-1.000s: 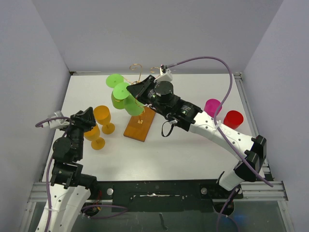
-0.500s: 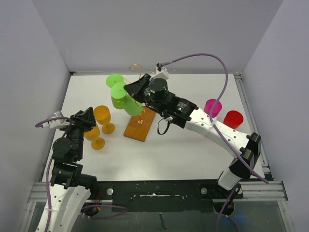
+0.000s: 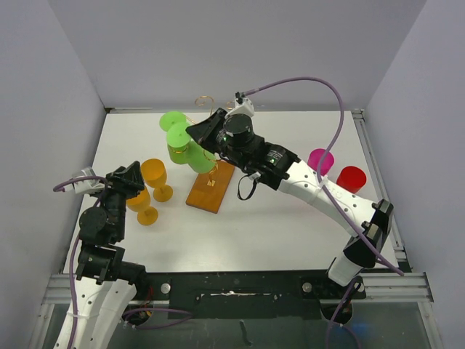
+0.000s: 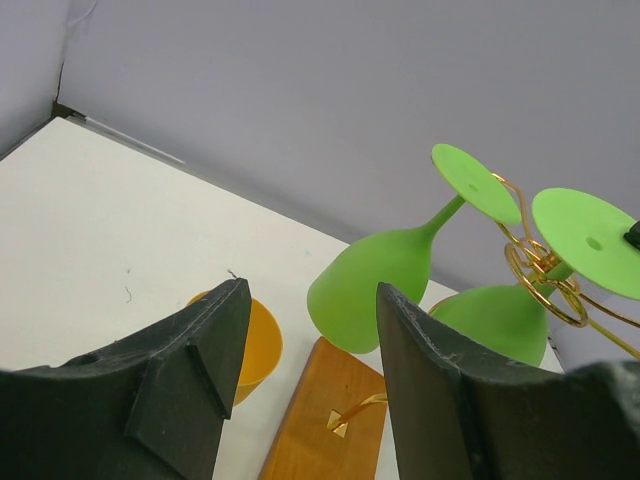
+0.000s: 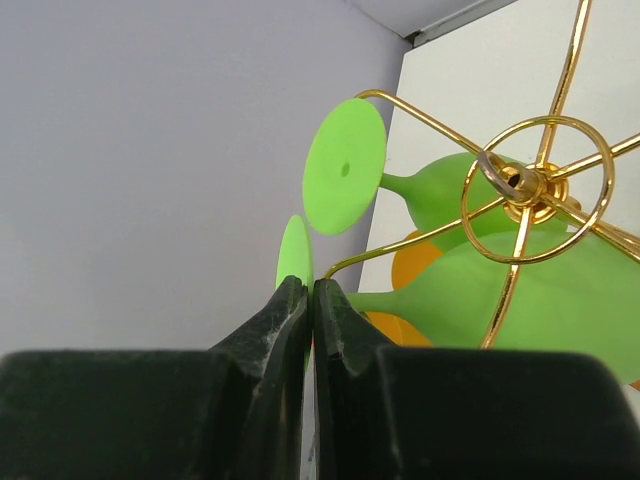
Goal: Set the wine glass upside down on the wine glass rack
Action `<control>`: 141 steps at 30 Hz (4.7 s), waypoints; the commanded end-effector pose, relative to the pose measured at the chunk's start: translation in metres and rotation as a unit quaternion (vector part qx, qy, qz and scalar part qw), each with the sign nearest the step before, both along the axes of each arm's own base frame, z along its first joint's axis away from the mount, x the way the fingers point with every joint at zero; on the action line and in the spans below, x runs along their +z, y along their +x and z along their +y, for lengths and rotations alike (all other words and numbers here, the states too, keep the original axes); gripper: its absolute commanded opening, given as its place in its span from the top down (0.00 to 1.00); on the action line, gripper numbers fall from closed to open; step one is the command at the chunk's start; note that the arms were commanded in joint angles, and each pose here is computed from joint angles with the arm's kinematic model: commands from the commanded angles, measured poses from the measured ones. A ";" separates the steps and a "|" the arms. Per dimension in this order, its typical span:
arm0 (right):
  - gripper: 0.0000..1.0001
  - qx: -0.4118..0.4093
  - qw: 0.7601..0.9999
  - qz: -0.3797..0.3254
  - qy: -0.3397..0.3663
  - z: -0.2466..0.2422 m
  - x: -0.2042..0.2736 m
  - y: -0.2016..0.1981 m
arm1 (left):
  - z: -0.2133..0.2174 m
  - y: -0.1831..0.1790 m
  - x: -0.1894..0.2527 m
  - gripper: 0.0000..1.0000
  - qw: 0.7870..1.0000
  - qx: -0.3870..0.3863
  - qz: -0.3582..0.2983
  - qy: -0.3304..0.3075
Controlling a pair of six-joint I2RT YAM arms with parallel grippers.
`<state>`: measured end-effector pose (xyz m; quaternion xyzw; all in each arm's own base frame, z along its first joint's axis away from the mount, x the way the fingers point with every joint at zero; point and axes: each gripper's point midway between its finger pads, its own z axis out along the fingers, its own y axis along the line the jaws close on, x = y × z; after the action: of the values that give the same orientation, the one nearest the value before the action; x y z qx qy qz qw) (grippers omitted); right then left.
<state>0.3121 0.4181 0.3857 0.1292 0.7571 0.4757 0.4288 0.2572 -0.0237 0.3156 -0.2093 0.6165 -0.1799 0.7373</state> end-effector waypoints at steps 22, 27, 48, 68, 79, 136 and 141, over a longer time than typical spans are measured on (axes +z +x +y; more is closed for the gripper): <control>1.00 0.053 0.998 -0.013 0.018 0.022 0.026 -0.015 | 0.005 -0.003 0.014 0.49 1.000 0.012 -0.025 -0.004; 1.00 0.062 0.998 -0.011 0.018 0.020 0.025 -0.023 | 0.005 -0.003 0.013 0.49 1.000 0.012 -0.024 -0.005; 0.99 0.023 1.000 -0.011 -0.007 -0.001 0.013 -0.020 | 0.006 -0.003 0.013 0.49 1.000 0.013 -0.023 -0.006; 0.89 -0.010 0.997 -0.062 -0.041 -0.014 0.007 -0.014 | 0.008 -0.003 0.011 0.49 1.000 0.018 -0.018 -0.007; 0.68 -0.022 0.996 -0.072 -0.052 -0.020 0.009 -0.016 | 0.008 -0.003 0.010 0.49 1.000 0.018 -0.017 -0.007; 0.61 -0.144 0.891 0.076 -0.424 -0.360 -0.176 0.067 | -0.044 -0.041 0.130 0.35 0.968 -0.127 -0.132 0.174; 0.70 -0.132 0.885 0.102 -0.434 -0.360 -0.201 0.071 | -0.051 -0.040 0.135 0.34 0.962 -0.143 -0.144 0.180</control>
<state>0.3686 0.0515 0.1665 0.0895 0.9155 0.0036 0.3923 0.2216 -0.0679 0.4250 0.0227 0.5893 -0.1862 0.7859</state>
